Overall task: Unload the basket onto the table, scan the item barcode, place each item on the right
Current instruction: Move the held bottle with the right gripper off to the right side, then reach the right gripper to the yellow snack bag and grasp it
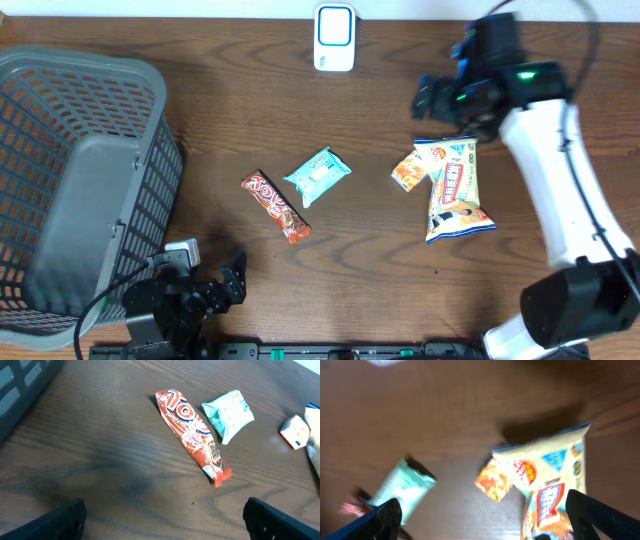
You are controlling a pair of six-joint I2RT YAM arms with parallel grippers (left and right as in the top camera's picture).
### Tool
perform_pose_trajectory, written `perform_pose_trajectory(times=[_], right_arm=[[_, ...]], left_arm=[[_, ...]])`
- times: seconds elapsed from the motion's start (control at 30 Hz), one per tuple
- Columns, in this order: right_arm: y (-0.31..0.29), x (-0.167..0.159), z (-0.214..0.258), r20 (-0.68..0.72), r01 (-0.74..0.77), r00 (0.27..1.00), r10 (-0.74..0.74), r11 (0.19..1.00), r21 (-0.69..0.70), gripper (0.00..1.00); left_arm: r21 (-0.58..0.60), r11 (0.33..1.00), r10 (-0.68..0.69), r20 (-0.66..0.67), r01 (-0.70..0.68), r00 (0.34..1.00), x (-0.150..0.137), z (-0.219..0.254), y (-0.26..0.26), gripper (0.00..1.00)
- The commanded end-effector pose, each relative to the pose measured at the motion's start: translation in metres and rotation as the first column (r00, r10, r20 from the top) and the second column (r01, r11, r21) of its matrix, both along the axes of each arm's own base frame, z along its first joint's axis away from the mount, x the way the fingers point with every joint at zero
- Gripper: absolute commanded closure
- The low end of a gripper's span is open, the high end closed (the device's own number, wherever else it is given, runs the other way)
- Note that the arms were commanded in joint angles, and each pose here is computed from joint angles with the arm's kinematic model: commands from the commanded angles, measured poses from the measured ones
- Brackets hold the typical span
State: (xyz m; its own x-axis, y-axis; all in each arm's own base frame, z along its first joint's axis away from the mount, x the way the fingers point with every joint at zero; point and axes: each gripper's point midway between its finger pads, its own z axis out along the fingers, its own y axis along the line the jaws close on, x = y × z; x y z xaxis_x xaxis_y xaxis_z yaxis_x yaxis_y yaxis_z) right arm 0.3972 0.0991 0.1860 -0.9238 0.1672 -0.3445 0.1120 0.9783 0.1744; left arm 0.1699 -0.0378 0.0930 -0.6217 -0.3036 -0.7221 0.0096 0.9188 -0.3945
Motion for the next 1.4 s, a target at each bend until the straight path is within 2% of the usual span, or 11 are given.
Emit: perform_pose_trajectory(times=[0.0, 0.13, 0.3, 0.63, 0.73, 0.87, 0.97, 1.1, 1.17, 1.27, 1.37], right_arm=[[0.003, -0.02, -0.048, -0.099, -0.107, 0.992, 0.084, 0.96, -0.259, 0.01], [-0.004, -0.043, -0.088, -0.191, -0.186, 0.976, 0.108, 0.869, -0.458, 0.14], [-0.031, -0.06, -0.099, -0.156, -0.082, 0.987, -0.023, 0.773, -0.629, 0.14], [-0.056, -0.065, -0.144, -0.046, 0.015, 0.997, -0.065, 0.714, -0.7, 0.26], [-0.072, -0.072, -0.154, -0.015, 0.034, 0.998, -0.069, 0.656, -0.754, 0.45], [-0.08, -0.079, -0.161, -0.014, 0.038, 0.997, -0.077, 0.639, -0.768, 0.56], [-0.074, -0.075, -0.165, -0.027, 0.009, 0.999, -0.044, 0.661, -0.751, 0.99], [0.011, -0.075, -0.179, -0.234, -0.297, 0.946, 0.223, 0.886, -0.357, 0.99], [0.049, -0.081, -0.158, -0.28, -0.388, 0.898, 0.339, 0.911, -0.141, 0.99], [0.098, -0.108, -0.109, -0.282, -0.539, 0.767, 0.576, 0.817, 0.203, 0.99], [0.132, -0.13, -0.072, -0.132, -0.648, 0.629, 0.766, 0.61, 0.455, 0.99]], left_arm=[[0.002, 1.0, 0.007, -0.005, -0.007, 1.0, 0.0, -0.001, 0.001, 0.02], [0.002, 1.0, 0.007, -0.005, -0.007, 1.0, 0.0, -0.001, 0.001, 0.02], [0.002, 1.0, 0.007, -0.005, -0.007, 1.0, 0.0, -0.001, 0.001, 0.02], [0.002, 1.0, 0.007, -0.005, -0.007, 1.0, 0.0, -0.001, 0.001, 0.02], [0.002, 1.0, 0.007, -0.005, -0.007, 1.0, 0.0, -0.001, 0.001, 0.02], [0.002, 1.0, 0.007, -0.005, -0.007, 1.0, 0.0, -0.001, 0.001, 0.02], [0.002, 1.0, 0.007, -0.005, -0.007, 1.0, 0.0, -0.001, 0.001, 0.02], [0.002, 1.0, 0.007, -0.005, -0.007, 1.0, 0.0, -0.001, 0.001, 0.02], [0.002, 1.0, 0.007, -0.005, -0.007, 1.0, 0.0, -0.001, 0.001, 0.02], [0.002, 1.0, 0.007, -0.005, -0.007, 1.0, 0.0, -0.001, 0.001, 0.02], [0.002, 1.0, 0.007, -0.005, -0.007, 1.0, 0.0, -0.001, 0.001, 0.02]])
